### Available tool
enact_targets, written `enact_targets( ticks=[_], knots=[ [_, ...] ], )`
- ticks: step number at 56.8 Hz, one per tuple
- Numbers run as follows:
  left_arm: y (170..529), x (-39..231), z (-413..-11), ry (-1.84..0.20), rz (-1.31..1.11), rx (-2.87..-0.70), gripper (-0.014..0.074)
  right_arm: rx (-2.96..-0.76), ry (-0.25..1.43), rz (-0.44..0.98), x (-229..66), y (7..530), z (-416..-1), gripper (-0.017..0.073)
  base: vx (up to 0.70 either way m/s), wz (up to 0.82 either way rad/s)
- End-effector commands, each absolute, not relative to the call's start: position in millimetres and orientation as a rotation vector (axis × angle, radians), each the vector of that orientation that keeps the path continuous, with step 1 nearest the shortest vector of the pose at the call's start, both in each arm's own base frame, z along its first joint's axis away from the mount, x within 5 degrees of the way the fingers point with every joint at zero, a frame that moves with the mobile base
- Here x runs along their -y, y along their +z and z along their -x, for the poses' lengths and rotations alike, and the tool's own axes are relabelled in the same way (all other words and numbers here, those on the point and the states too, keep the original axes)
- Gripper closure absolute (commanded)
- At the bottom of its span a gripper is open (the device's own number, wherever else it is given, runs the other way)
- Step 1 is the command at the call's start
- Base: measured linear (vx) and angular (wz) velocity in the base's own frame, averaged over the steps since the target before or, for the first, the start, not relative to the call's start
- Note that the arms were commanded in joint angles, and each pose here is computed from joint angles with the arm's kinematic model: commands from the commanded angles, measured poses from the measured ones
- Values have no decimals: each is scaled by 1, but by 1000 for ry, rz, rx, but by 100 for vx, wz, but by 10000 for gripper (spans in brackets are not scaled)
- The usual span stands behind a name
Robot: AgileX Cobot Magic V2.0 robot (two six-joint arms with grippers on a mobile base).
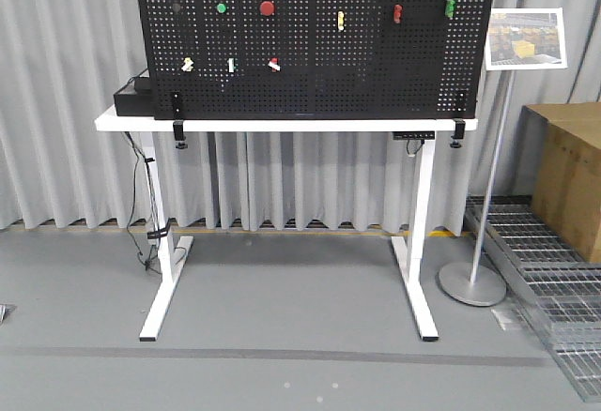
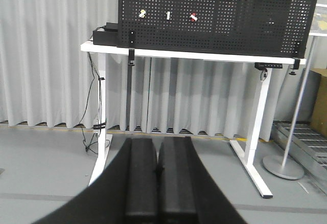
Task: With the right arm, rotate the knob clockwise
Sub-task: 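Drive the base forward toward the black pegboard on the desk, then drive closer until the pegboard fills the view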
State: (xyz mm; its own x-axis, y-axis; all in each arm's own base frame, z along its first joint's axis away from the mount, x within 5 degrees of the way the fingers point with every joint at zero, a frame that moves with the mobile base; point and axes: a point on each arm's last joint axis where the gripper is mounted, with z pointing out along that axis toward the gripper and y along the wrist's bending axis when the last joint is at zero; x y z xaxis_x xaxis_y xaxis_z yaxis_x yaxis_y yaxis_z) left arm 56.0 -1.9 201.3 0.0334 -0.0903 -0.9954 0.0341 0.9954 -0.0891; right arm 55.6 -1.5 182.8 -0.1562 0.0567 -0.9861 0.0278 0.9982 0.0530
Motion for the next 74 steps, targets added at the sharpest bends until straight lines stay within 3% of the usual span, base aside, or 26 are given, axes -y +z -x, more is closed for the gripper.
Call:
enact_targets(
  ticks=[1,74],
  knots=[
    [204,1,-56,-100,62,-1465,600,-1641,13,-48,1,189,-56,568,21,2],
    [204,1,-56,-100,62,-1465,600,-1641,13,-48,1,189,-56,568,37,1]
  ],
)
